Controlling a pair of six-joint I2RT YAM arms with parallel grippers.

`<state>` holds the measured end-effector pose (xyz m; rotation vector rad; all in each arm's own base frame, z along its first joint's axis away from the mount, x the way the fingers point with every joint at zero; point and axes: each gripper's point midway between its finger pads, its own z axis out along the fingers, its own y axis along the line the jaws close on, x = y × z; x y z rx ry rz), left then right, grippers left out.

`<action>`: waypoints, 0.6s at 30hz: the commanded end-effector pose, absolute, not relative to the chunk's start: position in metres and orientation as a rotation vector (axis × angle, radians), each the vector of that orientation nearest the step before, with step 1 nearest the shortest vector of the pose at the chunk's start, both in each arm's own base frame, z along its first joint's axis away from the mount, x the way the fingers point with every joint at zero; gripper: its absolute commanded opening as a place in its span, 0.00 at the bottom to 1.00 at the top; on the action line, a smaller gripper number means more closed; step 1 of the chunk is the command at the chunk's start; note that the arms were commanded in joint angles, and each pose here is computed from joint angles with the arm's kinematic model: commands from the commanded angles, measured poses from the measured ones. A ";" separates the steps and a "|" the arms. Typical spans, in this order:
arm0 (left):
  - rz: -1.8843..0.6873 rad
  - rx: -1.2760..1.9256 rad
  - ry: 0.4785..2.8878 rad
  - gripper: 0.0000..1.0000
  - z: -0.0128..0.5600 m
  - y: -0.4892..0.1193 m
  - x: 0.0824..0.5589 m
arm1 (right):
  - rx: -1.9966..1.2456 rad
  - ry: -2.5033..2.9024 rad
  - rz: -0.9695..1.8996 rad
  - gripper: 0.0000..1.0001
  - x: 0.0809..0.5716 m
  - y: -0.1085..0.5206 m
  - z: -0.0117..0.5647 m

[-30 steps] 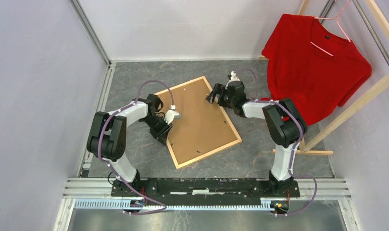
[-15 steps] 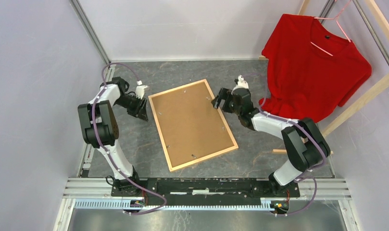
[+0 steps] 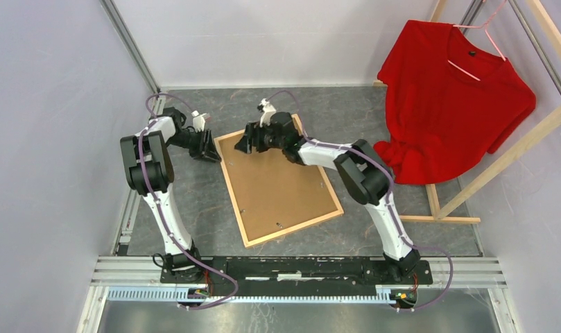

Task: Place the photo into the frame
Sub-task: Install the photo frame at the center of the board.

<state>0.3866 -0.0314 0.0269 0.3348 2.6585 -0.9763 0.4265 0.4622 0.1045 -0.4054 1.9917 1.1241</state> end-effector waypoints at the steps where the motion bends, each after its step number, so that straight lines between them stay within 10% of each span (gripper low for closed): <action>1: -1.044 0.248 2.606 0.44 0.026 -0.036 0.410 | -0.539 1.921 1.237 0.80 0.418 0.498 0.115; 18: -1.085 0.257 2.653 0.24 0.000 -0.040 0.398 | -0.616 2.014 1.270 0.72 0.389 0.532 0.059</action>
